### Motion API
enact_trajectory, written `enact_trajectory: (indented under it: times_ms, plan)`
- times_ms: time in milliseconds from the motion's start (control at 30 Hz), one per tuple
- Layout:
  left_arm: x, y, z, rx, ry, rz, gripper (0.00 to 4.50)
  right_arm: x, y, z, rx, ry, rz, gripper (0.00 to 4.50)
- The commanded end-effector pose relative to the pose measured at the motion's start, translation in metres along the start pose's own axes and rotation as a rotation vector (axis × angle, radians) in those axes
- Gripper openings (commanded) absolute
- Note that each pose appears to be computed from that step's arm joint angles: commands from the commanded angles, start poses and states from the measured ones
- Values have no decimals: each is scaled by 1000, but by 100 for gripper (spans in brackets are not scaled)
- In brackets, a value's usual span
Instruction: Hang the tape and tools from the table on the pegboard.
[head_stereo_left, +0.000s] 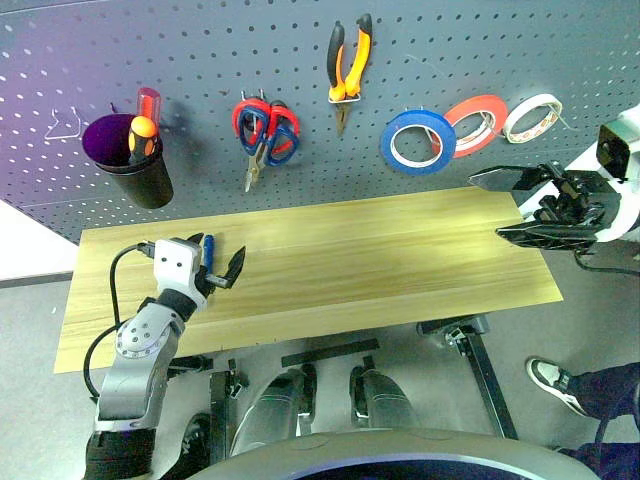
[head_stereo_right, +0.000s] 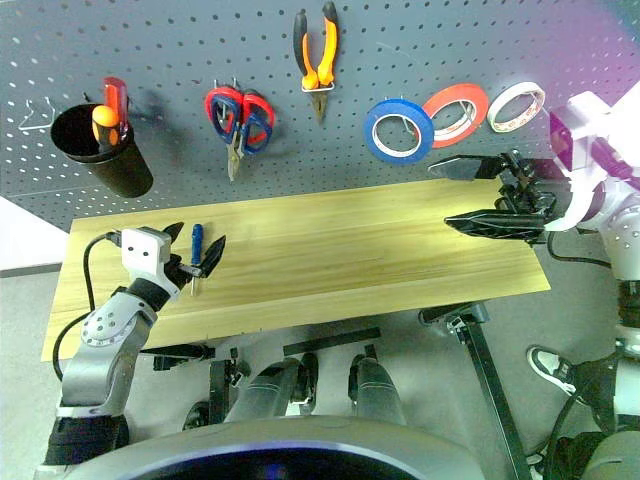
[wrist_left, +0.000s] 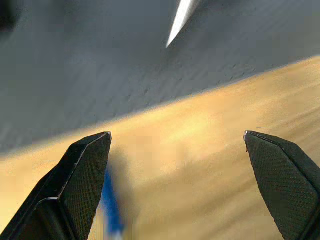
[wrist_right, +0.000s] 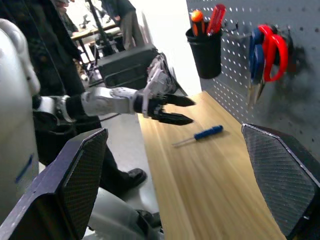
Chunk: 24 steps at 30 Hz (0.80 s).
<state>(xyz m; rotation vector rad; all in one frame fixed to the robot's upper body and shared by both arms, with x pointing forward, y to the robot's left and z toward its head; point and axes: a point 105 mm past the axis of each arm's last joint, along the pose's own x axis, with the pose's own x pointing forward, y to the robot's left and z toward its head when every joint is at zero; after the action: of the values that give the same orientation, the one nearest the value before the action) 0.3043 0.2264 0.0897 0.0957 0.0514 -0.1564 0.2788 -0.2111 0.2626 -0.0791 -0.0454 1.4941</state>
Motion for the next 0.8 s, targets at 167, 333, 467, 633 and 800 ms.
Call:
enact_trajectory:
  times_ms: [167, 333, 467, 633, 800]
  plan:
    - [4, 30, -6, -64, 19, 126, 446, -3, 2, 3, -31, 19, -4, 450]
    - [26, 34, -1, -88, 10, 151, 446, -2, 2, 4, -33, 19, 0, 450]
    - [42, 40, -3, -112, 28, 188, 446, -1, 3, 0, -27, 37, 0, 450]
    - [51, 43, -11, -125, 62, 222, 446, -4, 3, 0, -20, 47, -8, 450]
    - [58, 36, -16, -160, 86, 220, 446, -5, 5, -3, -11, 60, -9, 450]
